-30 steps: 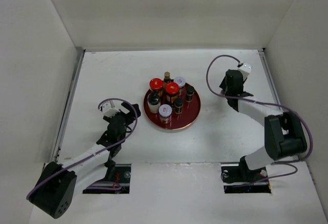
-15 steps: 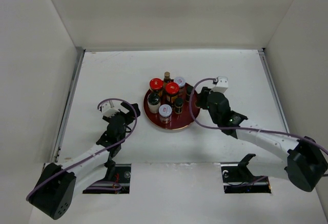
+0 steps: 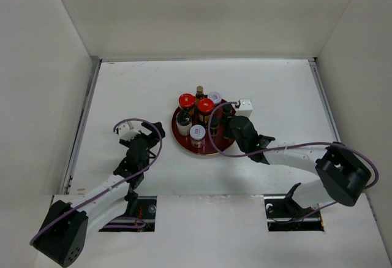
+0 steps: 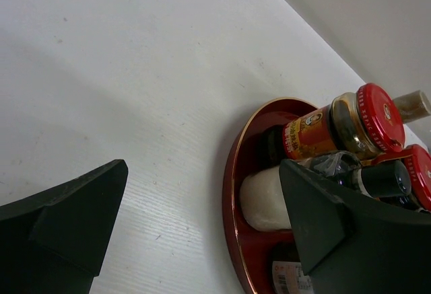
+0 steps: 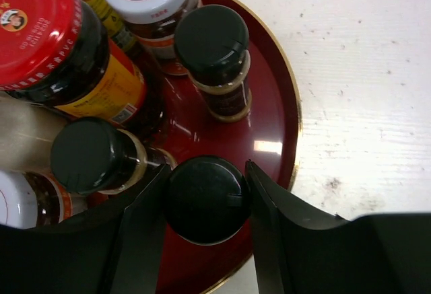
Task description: Organize the condiment bottles
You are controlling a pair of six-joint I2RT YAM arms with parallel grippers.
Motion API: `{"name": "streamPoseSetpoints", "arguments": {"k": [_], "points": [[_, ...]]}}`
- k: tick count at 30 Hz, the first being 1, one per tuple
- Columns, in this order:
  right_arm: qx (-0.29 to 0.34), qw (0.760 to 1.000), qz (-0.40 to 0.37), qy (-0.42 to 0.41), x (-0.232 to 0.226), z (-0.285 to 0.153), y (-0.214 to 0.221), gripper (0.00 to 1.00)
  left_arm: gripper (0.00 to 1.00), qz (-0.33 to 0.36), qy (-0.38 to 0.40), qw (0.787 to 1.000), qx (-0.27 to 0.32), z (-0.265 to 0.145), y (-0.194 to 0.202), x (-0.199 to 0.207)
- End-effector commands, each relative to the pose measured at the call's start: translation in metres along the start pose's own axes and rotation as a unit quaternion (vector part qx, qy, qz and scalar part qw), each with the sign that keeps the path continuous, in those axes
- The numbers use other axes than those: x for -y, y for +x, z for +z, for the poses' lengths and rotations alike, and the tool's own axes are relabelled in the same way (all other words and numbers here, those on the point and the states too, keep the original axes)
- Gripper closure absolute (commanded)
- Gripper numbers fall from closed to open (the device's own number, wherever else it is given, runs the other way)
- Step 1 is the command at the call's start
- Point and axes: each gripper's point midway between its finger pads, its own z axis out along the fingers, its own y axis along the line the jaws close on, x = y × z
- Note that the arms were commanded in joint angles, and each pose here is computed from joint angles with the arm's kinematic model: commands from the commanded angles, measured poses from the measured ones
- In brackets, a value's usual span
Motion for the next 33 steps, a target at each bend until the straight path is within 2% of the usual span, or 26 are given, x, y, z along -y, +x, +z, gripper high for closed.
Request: {"name": "streamPoseSetpoints", "arguments": {"k": [1,8,10,13,18,26,33], "points": [[0.042,0.998,0.025,-0.026,-0.020,0.003,-0.022,0.48,0.00,0.001,0.002,1.000,0.016,0.002,-0.009,0.006],[0.058,0.998,0.022,-0.025,-0.021,-0.003,-0.027,0.17,0.00,0.002,0.009,1.000,0.012,0.003,-0.007,0.011],[0.076,0.996,0.033,-0.025,-0.018,-0.013,-0.039,0.00,0.00,-0.005,0.007,1.000,0.021,0.002,-0.012,0.011],[0.107,0.993,0.050,-0.028,-0.010,-0.032,-0.062,0.00,0.00,-0.013,0.005,0.999,0.034,0.000,-0.021,0.011],[0.150,0.984,0.094,-0.017,0.021,-0.057,-0.093,0.00,0.00,0.007,-0.013,1.000,0.006,0.003,-0.018,0.018],[0.119,0.976,0.169,0.067,0.083,-0.033,-0.048,0.00,0.00,0.043,-0.054,0.997,-0.039,0.013,-0.011,0.028],[0.122,0.969,0.190,0.097,0.109,-0.033,-0.045,0.00,0.00,0.050,-0.070,0.996,-0.036,0.009,-0.032,0.032]]}}
